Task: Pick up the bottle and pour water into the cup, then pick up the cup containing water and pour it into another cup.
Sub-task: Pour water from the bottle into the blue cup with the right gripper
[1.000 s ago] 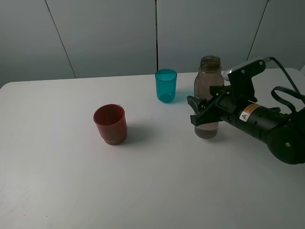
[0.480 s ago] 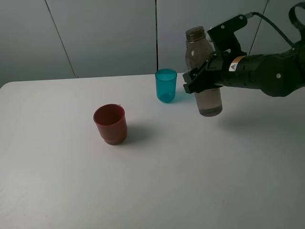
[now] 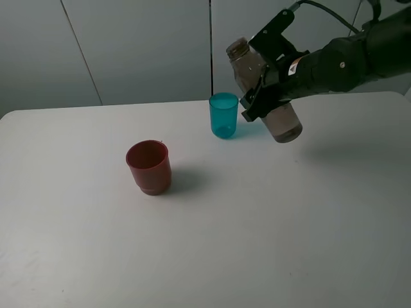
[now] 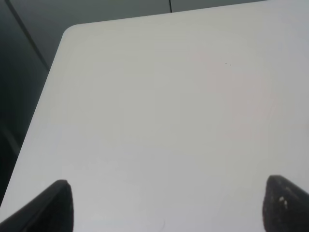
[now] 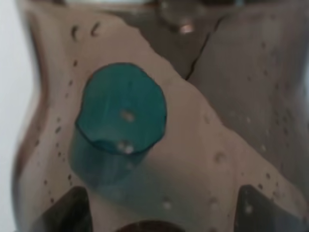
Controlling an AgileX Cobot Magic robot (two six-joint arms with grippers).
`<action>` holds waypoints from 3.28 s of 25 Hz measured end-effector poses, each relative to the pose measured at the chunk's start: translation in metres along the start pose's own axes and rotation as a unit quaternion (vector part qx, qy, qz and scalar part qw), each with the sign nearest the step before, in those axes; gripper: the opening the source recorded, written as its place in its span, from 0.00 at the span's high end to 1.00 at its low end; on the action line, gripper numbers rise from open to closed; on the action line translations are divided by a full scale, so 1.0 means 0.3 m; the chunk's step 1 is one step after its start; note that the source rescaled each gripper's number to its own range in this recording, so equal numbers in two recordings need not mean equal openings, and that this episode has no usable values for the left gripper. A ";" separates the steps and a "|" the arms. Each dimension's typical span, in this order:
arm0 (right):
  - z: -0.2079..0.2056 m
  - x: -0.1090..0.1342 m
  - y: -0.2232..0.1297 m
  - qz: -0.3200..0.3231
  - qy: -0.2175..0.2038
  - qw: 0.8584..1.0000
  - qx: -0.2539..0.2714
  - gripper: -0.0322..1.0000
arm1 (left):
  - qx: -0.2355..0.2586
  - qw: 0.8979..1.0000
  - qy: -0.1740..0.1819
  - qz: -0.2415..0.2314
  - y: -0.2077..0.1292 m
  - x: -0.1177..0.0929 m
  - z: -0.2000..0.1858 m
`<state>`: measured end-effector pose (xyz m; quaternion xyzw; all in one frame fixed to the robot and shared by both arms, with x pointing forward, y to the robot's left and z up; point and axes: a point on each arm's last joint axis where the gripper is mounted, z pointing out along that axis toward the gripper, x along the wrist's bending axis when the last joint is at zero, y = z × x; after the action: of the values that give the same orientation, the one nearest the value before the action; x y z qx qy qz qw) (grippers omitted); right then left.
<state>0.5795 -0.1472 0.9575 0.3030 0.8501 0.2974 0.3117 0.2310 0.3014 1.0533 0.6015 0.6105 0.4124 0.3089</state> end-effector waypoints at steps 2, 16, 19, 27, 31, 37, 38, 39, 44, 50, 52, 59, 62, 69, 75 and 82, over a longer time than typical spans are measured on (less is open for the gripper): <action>0.016 0.003 -0.005 -0.033 0.003 0.999 0.005 0.97 | 0.000 1.000 0.000 0.000 0.000 0.000 0.000; 0.102 -0.116 -0.033 -0.210 -0.068 0.975 0.000 0.97 | 0.000 1.000 0.000 0.000 0.000 0.000 0.000; 0.151 -0.127 -0.026 -0.230 -0.071 0.971 0.002 0.97 | 0.000 1.000 0.000 0.000 0.000 0.000 0.000; 0.237 -0.150 -0.026 -0.309 -0.107 0.945 0.007 0.97 | 0.000 1.000 0.000 0.000 0.000 0.000 0.000; 0.259 -0.161 -0.036 -0.342 -0.122 0.932 0.013 0.97 | 0.000 1.000 0.000 0.000 0.000 0.000 0.000; 0.266 -0.172 -0.037 -0.403 -0.145 0.903 0.019 0.97 | 0.000 1.000 0.000 0.000 0.000 0.000 0.000; 0.265 -0.174 -0.035 -0.414 -0.150 0.898 0.019 0.97 | 0.000 1.000 0.000 0.000 0.000 0.000 0.000; 0.264 -0.176 -0.033 -0.423 -0.154 0.893 0.020 0.97 | 0.000 1.000 0.000 0.000 0.000 0.000 0.000; 0.270 -0.179 -0.038 -0.445 -0.163 0.880 0.026 0.97 | 0.000 1.000 0.000 0.000 0.000 0.000 0.000; 0.272 -0.179 -0.040 -0.465 -0.163 0.869 0.030 0.97 | 0.000 1.000 0.000 0.000 0.000 0.000 0.000; 0.272 -0.179 -0.040 -0.467 -0.163 0.869 0.030 0.97 | 0.000 1.000 0.000 0.000 0.000 0.000 0.000; 0.268 -0.187 -0.033 -0.477 -0.181 0.859 0.029 0.97 | 0.000 1.000 0.000 0.000 0.000 0.000 0.000; 0.267 -0.188 -0.032 -0.492 -0.184 0.850 0.032 0.97 | 0.000 1.000 0.000 0.000 0.000 0.000 0.000; 0.267 -0.188 -0.032 -0.504 -0.183 0.844 0.035 0.97 | 0.000 1.000 0.000 0.000 0.000 0.000 0.000; 0.267 -0.188 -0.028 -0.517 -0.185 0.835 0.032 0.97 | 0.000 1.000 0.000 0.000 0.000 0.000 0.000; 0.267 -0.188 -0.028 -0.527 -0.185 0.829 0.033 0.97 | 0.000 1.000 0.000 0.000 0.000 0.000 0.000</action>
<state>0.6687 -0.1666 0.9211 -0.1313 0.8163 -0.0022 0.5625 0.2310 0.3014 1.0533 0.6015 0.6105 0.4124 0.3089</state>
